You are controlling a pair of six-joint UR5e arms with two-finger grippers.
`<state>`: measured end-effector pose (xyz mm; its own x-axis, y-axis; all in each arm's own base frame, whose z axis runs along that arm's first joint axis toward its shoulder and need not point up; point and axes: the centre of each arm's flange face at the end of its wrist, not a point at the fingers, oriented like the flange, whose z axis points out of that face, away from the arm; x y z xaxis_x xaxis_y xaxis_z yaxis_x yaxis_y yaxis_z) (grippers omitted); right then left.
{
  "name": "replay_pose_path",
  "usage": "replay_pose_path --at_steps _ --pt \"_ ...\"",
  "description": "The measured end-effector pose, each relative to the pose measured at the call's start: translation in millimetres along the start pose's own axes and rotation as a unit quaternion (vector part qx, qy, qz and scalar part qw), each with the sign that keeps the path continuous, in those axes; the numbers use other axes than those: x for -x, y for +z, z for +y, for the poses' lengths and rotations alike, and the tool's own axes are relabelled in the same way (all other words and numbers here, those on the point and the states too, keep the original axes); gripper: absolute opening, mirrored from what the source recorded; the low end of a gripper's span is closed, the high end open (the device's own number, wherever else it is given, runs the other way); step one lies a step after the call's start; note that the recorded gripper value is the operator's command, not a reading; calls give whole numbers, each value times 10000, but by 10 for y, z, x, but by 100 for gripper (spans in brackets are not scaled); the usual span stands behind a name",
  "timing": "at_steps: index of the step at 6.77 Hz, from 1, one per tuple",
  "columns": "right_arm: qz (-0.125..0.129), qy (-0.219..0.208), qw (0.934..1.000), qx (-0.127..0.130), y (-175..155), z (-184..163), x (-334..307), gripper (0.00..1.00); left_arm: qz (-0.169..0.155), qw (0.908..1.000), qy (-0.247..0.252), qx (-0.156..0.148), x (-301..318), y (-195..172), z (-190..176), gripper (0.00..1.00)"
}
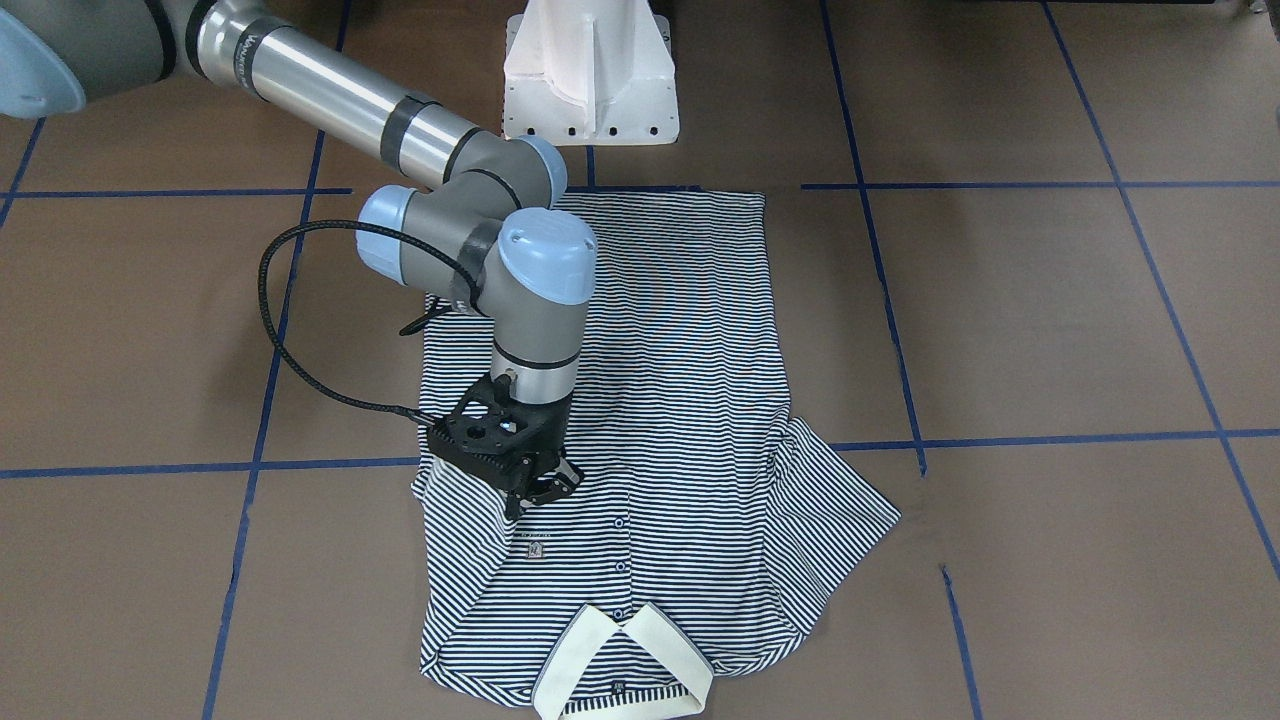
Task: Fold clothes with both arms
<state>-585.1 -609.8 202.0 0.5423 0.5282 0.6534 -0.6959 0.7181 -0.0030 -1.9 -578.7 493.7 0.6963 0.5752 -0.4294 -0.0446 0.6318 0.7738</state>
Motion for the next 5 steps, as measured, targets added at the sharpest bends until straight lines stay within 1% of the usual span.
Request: replay_pose_path --at_steps 1,2,3,4,5 --pt "-6 0 10000 -5 -24 73 68 99 0 10000 -4 2 0 -1 6 100" --pt "-9 -127 9999 -1 -36 119 95 100 -2 10000 -14 4 0 -1 9 100" --pt "-24 -402 9992 -1 -53 156 114 100 -4 10000 -36 8 2 4 9 100" --pt "-49 -717 9974 -6 -91 103 136 100 1 10000 -75 13 2 16 -10 100" --pt "-50 -1027 9947 95 -130 -94 129 100 50 9998 -169 3 -53 63 -89 100"
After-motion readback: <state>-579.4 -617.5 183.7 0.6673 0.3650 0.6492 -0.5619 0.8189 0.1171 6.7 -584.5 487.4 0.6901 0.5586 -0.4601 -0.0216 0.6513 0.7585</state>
